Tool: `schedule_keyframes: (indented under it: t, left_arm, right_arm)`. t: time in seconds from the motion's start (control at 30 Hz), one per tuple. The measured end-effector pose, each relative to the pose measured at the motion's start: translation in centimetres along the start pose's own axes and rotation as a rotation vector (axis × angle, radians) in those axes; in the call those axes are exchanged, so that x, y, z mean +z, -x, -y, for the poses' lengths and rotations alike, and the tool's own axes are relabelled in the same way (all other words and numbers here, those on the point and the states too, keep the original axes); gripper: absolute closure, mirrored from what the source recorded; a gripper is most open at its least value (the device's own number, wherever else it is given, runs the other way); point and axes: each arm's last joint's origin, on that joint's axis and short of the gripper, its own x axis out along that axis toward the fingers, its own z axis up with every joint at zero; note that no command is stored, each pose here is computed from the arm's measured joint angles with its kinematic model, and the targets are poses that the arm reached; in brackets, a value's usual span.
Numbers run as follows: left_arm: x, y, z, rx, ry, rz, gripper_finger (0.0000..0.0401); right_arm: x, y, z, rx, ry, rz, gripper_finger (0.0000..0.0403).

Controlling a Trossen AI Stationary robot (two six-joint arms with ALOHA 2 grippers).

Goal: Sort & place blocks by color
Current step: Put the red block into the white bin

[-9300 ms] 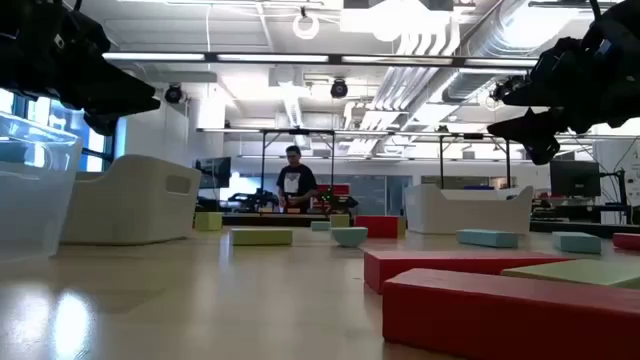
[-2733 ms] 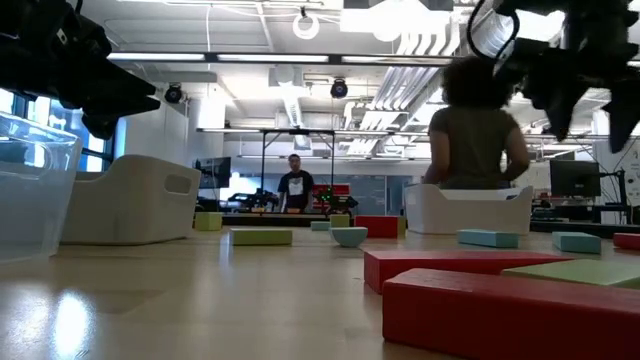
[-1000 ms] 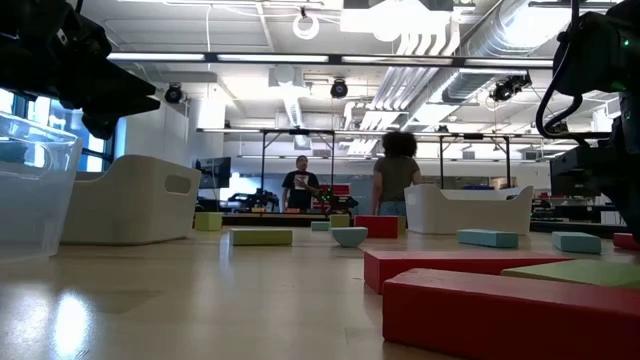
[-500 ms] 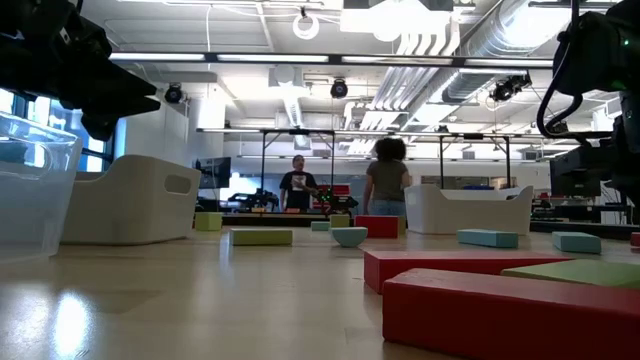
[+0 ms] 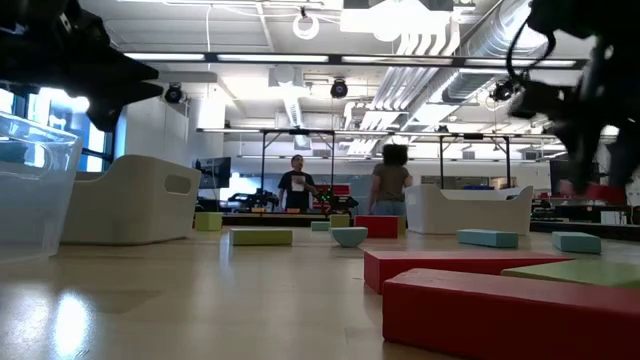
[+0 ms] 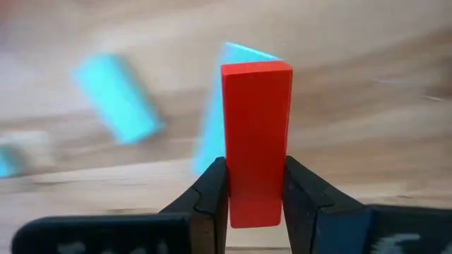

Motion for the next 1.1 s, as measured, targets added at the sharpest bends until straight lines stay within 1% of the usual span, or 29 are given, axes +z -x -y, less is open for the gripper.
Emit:
schedule_keyframes:
  t: [0.13, 0.33, 0.47, 0.6, 0.73, 1.0, 1.1]
  left_arm:
    - [0.3, 0.0, 0.1, -0.008, -0.045, 0.026, 0.0279]
    - [0.4, 0.0, 0.1, -0.011, -0.049, 0.036, 0.0279]
    - [0.4, 0.0, 0.1, -0.011, -0.049, 0.036, 0.0279]
    - [0.4, 0.0, 0.1, -0.009, -0.016, 0.037, 0.0279]
    - [0.4, 0.0, 0.1, 0.001, 0.036, 0.04, 0.0279]
    - [0.5, 0.0, -0.2, 0.1, 0.208, 0.089, 0.0279]
    - [0.5, 0.1, -0.4, 0.145, 0.251, 0.114, 0.0279]
  right_arm:
    - [0.0, 1.4, -1.3, 0.113, -0.007, 0.099, 0.0329]
    - [0.2, 3.7, -3.2, 0.294, 0.029, 0.311, 0.0329]
    - [0.7, 5.0, -4.3, 0.349, 0.094, 0.432, 0.0329]
    - [1.7, 6.0, -5.3, 0.352, 0.156, 0.516, 0.0329]
    - [3.0, 6.7, -6.0, 0.316, 0.232, 0.591, 0.0329]
    - [6.8, 8.5, -7.9, 0.23, 0.394, 0.731, 0.0324]
    - [8.6, 9.3, -8.5, 0.202, 0.458, 0.739, 0.0325]
